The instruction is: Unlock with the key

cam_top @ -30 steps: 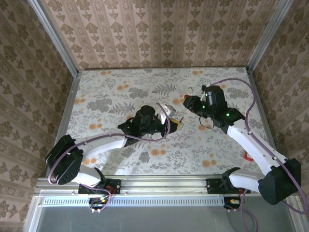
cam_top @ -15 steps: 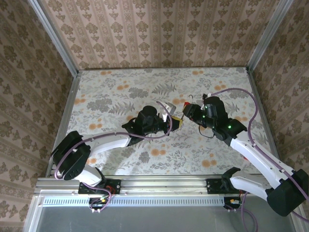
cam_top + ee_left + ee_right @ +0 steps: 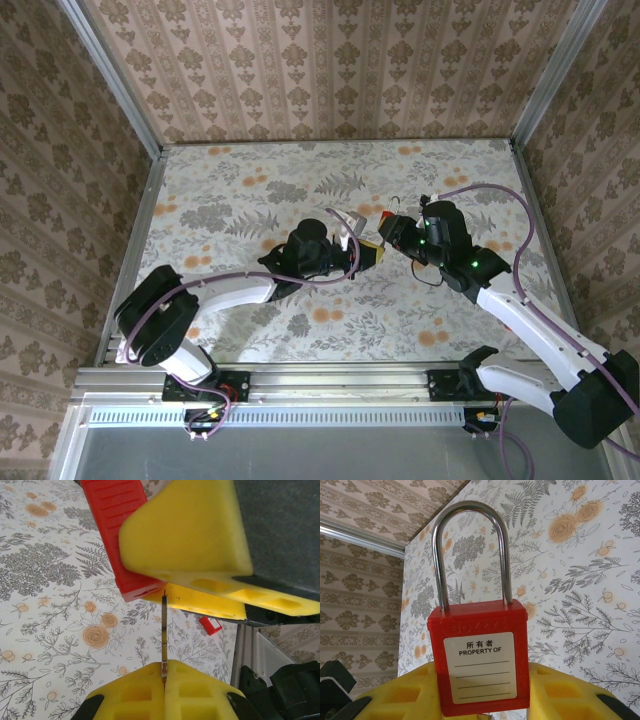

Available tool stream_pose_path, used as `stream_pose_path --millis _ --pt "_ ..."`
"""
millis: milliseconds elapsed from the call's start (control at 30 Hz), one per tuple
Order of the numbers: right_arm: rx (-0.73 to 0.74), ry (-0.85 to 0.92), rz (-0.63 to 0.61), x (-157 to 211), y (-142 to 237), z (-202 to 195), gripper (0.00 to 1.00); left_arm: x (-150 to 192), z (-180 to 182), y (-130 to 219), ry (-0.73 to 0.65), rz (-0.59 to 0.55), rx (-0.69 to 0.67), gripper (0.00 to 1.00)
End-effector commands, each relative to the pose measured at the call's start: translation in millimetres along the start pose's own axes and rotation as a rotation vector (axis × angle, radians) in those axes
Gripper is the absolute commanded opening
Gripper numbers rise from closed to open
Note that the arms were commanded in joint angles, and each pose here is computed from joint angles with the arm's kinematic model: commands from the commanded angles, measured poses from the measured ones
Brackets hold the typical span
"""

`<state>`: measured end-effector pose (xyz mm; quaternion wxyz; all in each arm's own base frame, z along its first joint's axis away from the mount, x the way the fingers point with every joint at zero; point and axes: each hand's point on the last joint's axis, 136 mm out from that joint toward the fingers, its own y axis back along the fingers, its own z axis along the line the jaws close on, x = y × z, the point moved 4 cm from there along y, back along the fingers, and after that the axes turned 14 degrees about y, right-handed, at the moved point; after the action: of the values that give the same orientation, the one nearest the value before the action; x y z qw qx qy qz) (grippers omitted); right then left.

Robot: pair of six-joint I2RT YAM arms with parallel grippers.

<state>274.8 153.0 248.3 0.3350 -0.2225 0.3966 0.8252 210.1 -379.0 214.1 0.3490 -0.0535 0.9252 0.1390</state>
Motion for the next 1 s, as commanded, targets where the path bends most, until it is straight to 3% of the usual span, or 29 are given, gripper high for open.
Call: stream_pose_path --millis 0,967 --pt "-0.034 -0.014 -0.034 -4 2 5 0.07 -7 -1 0 0.013 -0.021 0.031 0.00" --pt "-0.063 0.018 0.045 18 -14 7 0.06 -22 23 11 0.084 -0.072 0.055 0.00"
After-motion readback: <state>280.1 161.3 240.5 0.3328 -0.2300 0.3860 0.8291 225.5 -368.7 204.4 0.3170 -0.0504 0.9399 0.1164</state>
